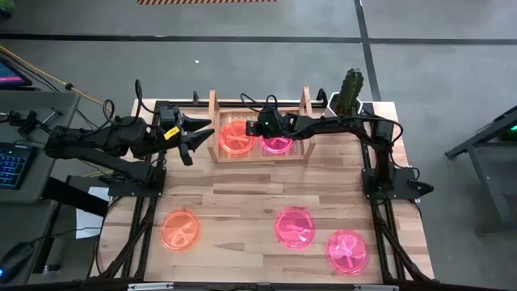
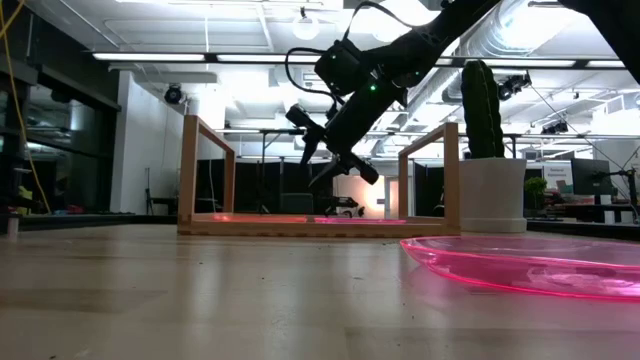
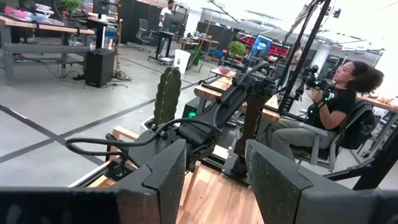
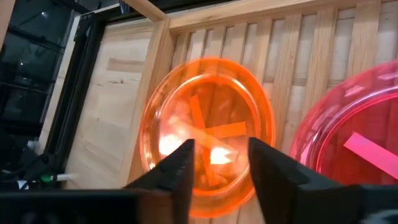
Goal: Place and stack plates onto a shelf
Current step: Stack the pink plate on top of the pink plate
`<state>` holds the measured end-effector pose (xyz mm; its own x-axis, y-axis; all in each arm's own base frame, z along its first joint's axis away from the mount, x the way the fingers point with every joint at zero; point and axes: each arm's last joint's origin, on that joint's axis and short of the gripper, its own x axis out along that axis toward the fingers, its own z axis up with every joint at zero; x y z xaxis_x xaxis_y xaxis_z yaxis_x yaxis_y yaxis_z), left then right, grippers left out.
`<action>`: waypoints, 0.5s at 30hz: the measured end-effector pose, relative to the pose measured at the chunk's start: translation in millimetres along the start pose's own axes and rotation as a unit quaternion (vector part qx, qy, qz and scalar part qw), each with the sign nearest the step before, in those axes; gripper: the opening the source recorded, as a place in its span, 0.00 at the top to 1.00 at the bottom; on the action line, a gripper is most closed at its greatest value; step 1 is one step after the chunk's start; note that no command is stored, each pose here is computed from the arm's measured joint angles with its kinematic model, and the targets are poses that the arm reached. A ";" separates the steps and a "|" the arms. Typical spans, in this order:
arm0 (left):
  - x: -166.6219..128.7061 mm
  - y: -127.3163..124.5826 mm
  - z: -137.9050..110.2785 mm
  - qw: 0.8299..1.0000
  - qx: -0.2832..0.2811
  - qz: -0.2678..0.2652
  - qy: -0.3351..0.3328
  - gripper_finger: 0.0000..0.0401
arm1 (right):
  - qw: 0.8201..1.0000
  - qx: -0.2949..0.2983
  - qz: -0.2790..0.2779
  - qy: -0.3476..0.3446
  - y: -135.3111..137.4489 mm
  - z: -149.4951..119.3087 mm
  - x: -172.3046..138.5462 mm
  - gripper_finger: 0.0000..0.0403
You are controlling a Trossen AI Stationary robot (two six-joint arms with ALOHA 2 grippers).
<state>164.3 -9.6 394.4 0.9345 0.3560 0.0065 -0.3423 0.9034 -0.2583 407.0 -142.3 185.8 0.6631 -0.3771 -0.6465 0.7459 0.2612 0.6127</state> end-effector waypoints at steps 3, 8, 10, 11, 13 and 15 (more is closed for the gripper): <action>0.0 0.0 0.0 1.000 0.000 0.000 0.000 0.60 | 1.000 -0.026 0.007 0.010 -0.6 2.1 -0.3 0.58; 0.0 0.0 0.0 1.000 0.000 0.000 0.000 0.60 | 0.992 -0.098 0.064 0.052 7.2 17.8 -19.4 0.47; 0.0 0.0 0.1 1.000 0.000 0.000 0.000 0.60 | 0.984 -0.138 0.091 0.063 13.9 22.8 -35.8 0.46; 0.0 0.0 -0.1 1.000 0.000 0.000 0.000 0.60 | 0.979 -0.162 0.103 0.070 18.1 22.9 -45.6 0.45; 0.0 0.0 -0.1 1.000 0.000 0.000 0.000 0.60 | 0.966 -0.212 0.119 0.090 25.7 20.0 -68.5 0.45; 0.0 0.1 -0.2 1.000 0.000 0.000 0.001 0.60 | 0.952 -0.258 0.131 0.099 33.5 15.7 -94.4 0.45</action>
<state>164.3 -9.6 394.2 0.9344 0.3563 0.0046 -0.3432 0.9032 -0.2577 368.4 -111.9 274.5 0.7919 -0.0777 -0.6058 0.4502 0.7445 0.4930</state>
